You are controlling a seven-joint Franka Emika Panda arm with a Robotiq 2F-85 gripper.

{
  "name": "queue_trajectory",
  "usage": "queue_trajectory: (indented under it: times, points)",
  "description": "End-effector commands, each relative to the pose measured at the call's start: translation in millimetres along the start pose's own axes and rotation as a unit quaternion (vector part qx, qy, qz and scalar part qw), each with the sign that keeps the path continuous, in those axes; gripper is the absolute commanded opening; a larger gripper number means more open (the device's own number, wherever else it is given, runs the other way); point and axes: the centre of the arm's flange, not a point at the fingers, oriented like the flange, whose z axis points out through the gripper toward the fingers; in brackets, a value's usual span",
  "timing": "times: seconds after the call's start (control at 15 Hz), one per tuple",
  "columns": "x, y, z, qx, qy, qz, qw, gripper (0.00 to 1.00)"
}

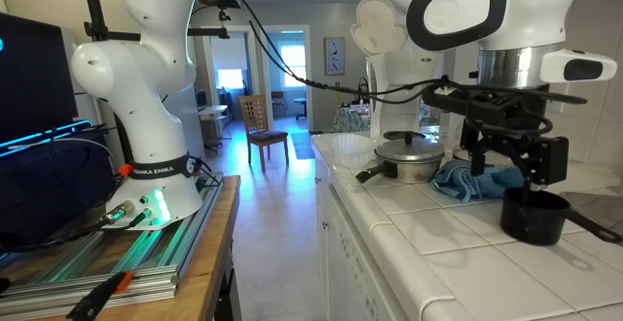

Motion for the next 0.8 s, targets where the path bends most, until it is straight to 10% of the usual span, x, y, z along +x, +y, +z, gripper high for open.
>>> queue_trajectory:
  times: [0.0,0.73]
  points:
    - [-6,-12,-15,-0.015,-0.016,-0.007,0.9997,1.00]
    - [-17,-13,-8,-0.008,-0.073,-0.035,0.9967,1.00]
